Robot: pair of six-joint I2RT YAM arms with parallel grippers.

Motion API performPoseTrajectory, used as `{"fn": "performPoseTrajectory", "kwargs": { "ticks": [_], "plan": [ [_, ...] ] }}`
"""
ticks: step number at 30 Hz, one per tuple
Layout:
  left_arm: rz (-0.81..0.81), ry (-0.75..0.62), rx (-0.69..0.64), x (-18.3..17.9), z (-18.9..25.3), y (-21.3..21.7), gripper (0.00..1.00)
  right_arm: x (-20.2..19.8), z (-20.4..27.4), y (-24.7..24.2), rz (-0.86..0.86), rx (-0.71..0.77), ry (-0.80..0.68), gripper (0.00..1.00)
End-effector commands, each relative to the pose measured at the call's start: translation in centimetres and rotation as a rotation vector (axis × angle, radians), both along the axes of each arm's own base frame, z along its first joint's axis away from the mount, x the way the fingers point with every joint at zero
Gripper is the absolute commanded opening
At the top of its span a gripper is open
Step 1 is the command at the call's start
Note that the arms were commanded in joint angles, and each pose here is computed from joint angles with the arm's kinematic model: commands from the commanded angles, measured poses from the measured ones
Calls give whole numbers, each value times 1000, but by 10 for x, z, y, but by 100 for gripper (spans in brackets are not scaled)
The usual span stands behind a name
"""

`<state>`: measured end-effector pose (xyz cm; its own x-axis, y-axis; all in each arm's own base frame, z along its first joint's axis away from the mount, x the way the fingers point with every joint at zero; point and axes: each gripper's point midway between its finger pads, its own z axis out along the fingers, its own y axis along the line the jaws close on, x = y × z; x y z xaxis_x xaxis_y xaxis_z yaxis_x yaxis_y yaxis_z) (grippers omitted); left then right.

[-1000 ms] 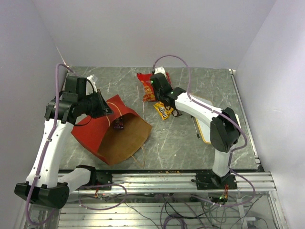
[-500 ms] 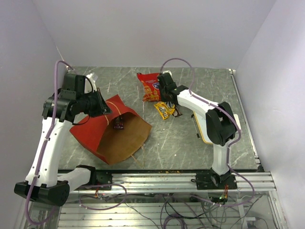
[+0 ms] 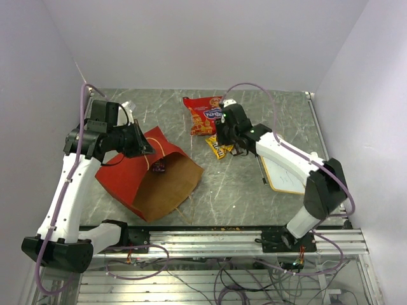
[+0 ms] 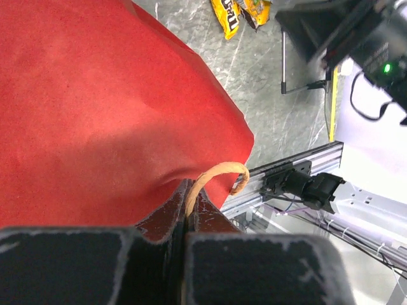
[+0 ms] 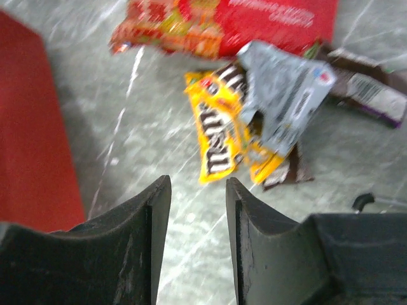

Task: Take the snacks out of the paper bag
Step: Place the snack at the center of the board, then take out the snack from the paper bag.

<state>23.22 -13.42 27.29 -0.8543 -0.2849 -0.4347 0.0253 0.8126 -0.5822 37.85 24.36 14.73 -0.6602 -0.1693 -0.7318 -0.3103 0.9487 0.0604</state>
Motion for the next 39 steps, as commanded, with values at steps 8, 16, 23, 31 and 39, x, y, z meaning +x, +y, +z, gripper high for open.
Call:
{"fn": "performPoseTrajectory", "kwargs": {
  "ticks": [8, 16, 23, 31, 39],
  "plan": [
    [-20, -40, -17, 6, 8, -4, 7, -125, 26, 94, 457, 122, -102, 42],
    [-20, -42, -4, 7, 9, -3, 7, -197, 47, 152, 794, 197, -363, 48],
    [-19, -38, 9, 8, 7, -1, 7, -225, 37, 205, 1106, 156, -671, 56],
    [-21, -31, 26, 8, 6, 1, 7, -182, 1, 259, 1086, -20, -801, 69],
    [-40, -26, 41, 7, 6, 2, 7, -139, -30, 271, 920, -123, -906, 84]
  ]
}}
